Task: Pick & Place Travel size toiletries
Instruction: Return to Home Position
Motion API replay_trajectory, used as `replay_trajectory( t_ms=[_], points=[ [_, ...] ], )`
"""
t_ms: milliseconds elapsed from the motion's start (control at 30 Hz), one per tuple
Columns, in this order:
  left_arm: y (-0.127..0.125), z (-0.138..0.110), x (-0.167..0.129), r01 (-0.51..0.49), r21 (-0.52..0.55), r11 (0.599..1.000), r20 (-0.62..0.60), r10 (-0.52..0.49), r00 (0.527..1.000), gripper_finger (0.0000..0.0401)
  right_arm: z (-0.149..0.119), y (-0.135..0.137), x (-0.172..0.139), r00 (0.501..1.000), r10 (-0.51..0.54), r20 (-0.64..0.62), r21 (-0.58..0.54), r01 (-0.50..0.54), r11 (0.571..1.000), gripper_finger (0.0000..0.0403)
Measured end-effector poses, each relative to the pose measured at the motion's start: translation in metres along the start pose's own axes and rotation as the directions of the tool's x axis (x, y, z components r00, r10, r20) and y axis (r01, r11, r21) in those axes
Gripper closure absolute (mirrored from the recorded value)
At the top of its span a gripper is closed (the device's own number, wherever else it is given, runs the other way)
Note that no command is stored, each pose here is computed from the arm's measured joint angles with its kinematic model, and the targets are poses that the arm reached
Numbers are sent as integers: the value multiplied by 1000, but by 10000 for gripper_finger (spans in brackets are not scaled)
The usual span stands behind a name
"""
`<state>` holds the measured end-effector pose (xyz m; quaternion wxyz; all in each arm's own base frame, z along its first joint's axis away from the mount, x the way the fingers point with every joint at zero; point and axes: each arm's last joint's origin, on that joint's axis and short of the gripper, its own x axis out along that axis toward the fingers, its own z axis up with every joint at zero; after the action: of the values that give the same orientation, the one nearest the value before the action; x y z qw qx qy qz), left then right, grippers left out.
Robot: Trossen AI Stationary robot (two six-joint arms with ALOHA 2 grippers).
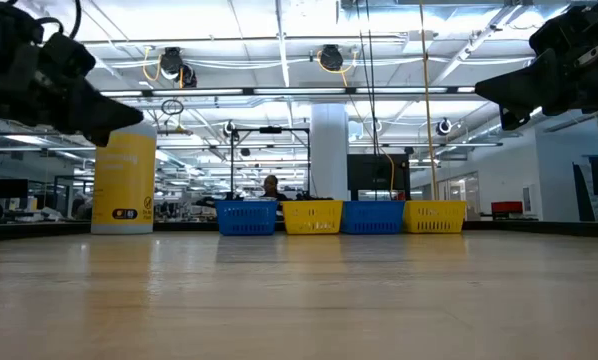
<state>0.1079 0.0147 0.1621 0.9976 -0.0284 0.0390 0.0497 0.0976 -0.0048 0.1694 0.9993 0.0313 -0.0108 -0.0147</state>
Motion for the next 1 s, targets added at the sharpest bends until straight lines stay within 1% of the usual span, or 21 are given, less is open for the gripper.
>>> replay_trajectory(
  t_ms=[67, 133, 233, 367, 400, 433, 500, 533, 633, 767, 933, 967, 1000],
  points=[
    [-2, -3, -3, 20, 9, 1000, -17, -20, 1000, 391, 0, 0, 0, 1000, 0, 0, 0, 0, 1000, 399],
    [-5, -1, -5, 26, 24, 999, -1, -26, 1000, 396, 0, 0, 0, 1000, 0, -1, 0, 0, 1000, 399],
    [-8, -2, -5, 48, 48, 998, -11, -47, 999, 399, 0, 0, 0, 1000, 0, -1, 0, 0, 1000, 399],
    [-10, -3, -4, 60, 43, 997, -21, -59, 998, 389, 0, 0, 0, 1000, 0, -1, 0, 0, 1000, 399],
    [-10, -2, -4, 63, 9, 998, -18, -63, 998, 385, 0, 0, 0, 1000, 0, -1, 0, 0, 1000, 399],
    [-10, -1, -4, 64, -56, 996, -1, -64, 998, 382, 0, 0, 0, 1000, 0, -1, 0, 0, 1000, 399],
    [-11, 5, -3, 78, -196, 977, 56, -68, 996, 377, 0, 0, 0, 1000, 0, -1, 0, 0, 1000, 399],
    [-11, 7, -4, 85, -248, 965, 77, -68, 995, 375, 0, 0, 0, 1000, 0, -1, 0, 0, 1000, 399],
    [-11, 13, -4, 115, -342, 933, 139, -71, 988, 374, 0, 0, 0, 1000, 0, -1, 0, 0, 1000, 399],
    [-11, 15, -5, 129, -374, 918, 163, -72, 984, 381, 0, 0, 0, 1000, 0, -1, 0, 0, 1000, 399],
    [-12, 15, -5, 130, -375, 918, 161, -73, 984, 395, 0, 0, 0, 1000, 0, -1, 0, 0, 1000, 399],
    [-12, 14, -6, 130, -370, 920, 151, -78, 985, 398, 0, 0, 0, 1000, 0, -1, 0, 0, 1000, 399],
    [-13, 12, -7, 135, -331, 934, 136, -94, 986, 399, 0, 0, 0, 1000, 0, -1, 0, 0, 1000, 399]
  ],
)
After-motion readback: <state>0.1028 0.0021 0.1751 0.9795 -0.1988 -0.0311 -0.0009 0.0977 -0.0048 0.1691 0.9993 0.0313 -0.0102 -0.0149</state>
